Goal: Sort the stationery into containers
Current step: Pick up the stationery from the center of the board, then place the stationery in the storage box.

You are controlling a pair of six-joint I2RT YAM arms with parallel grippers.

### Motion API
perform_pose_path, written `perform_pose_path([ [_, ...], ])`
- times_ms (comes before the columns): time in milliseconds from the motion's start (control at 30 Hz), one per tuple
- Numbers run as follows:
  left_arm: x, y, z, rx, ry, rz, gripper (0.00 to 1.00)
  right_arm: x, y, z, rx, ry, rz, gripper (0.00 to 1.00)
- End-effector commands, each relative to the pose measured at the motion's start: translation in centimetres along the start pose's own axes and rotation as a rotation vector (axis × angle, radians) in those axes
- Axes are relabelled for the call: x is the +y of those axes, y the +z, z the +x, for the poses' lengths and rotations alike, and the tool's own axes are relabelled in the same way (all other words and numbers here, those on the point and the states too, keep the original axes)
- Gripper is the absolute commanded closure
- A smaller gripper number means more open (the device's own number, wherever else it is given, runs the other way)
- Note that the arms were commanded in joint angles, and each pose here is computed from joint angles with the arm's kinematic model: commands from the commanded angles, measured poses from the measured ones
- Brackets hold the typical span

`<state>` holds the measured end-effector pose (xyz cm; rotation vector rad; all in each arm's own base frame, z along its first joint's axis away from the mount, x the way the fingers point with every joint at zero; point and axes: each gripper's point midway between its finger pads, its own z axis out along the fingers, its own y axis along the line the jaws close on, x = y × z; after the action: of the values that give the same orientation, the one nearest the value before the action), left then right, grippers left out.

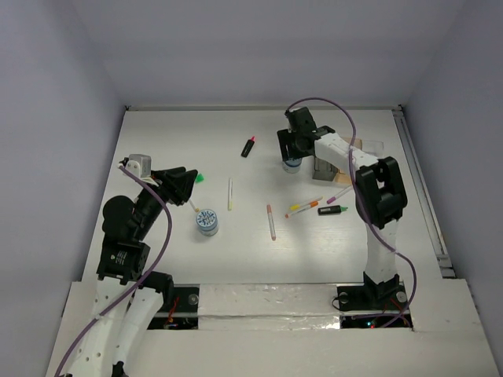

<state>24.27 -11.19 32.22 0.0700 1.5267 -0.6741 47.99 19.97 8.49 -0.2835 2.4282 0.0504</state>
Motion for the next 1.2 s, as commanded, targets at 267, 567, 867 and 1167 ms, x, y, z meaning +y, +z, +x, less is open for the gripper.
perform_pose_path([
  [267,-1.3,-0.4,-2.9,-0.079,0.02,0.035,0.61,-3.1,-9.3,-9.4,-0.362,0.135,0.046,0.53],
  [567,-1.4,-0.5,-3.0,-0.085,0.021,0.039,0.59,-8.1,-8.8,-9.1,-0.346,0.205,0.12,0.53],
  [867,-1.5,-0.5,-3.0,-0.086,0.02,0.042,0.56,-11.6,-7.2,-8.4,-0.314,0.251,0.201,0.53],
  [1167,-1.4,-0.3,-2.8,-0.077,0.016,0.041,0.55,-13.2,-4.9,-6.9,-0.272,0.282,0.246,0.52],
])
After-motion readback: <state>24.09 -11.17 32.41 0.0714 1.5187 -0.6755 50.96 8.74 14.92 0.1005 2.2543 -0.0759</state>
